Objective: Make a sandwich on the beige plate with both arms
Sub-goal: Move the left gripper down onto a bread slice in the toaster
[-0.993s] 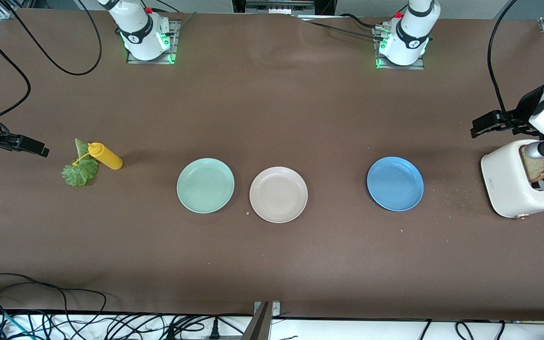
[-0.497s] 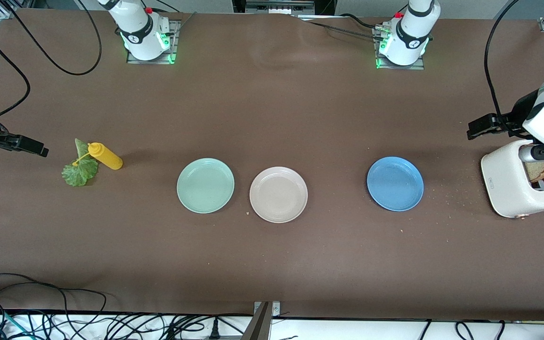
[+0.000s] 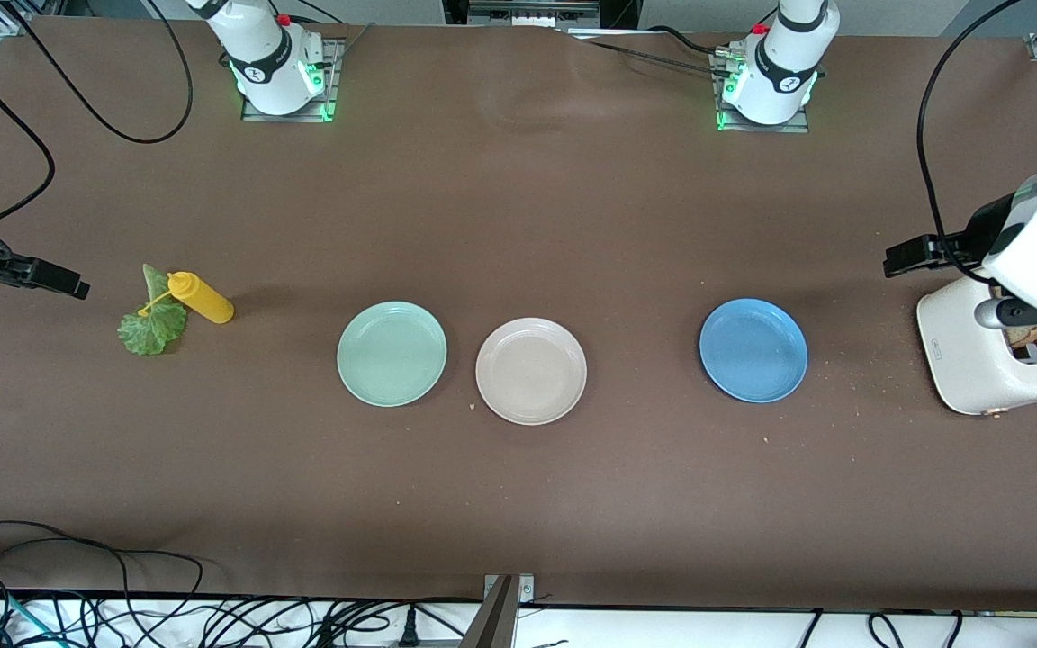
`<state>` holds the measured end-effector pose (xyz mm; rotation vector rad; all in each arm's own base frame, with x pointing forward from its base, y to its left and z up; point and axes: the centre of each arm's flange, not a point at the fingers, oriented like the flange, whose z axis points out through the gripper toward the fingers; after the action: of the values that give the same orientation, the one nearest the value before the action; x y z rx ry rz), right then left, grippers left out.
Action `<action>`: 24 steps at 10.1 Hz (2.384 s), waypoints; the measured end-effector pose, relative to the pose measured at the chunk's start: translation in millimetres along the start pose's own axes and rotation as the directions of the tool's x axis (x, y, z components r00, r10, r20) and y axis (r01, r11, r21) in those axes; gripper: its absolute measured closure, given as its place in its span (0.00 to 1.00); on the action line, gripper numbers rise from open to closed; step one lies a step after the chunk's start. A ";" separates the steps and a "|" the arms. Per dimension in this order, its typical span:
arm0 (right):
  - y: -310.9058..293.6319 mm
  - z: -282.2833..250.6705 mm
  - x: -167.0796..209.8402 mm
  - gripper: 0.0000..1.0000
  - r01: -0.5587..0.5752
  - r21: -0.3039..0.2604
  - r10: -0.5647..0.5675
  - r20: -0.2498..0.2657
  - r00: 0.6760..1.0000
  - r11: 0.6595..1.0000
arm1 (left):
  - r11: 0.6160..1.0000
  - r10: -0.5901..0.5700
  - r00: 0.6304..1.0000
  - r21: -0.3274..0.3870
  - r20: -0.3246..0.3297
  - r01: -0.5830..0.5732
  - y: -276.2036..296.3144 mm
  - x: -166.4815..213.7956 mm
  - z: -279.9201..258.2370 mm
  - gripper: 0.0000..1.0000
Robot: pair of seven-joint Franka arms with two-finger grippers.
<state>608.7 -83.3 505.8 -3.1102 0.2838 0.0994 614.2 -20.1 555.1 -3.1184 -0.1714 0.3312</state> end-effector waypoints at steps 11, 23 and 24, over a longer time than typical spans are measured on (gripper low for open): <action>0.2 -0.5 0.3 0.00 0.000 0.000 0.000 -0.003 1.000 1.000 | 0.986 -0.153 0.983 0.083 0.102 0.145 -145.1 16.9 38.1 0.00; 0.8 -0.8 0.6 0.00 0.000 0.000 0.000 -0.006 1.000 1.000 | 0.993 -0.113 0.991 0.053 0.071 0.109 -246.7 47.9 119.2 0.00; 0.8 -0.9 0.6 0.00 0.000 0.000 0.000 -0.006 1.000 1.000 | 0.993 -0.115 0.991 0.049 0.064 0.112 -251.8 48.8 126.0 0.00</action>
<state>609.2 -84.2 506.6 -3.1106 0.2843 0.0902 607.9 234.1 424.9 -3.0383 -0.3348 0.4315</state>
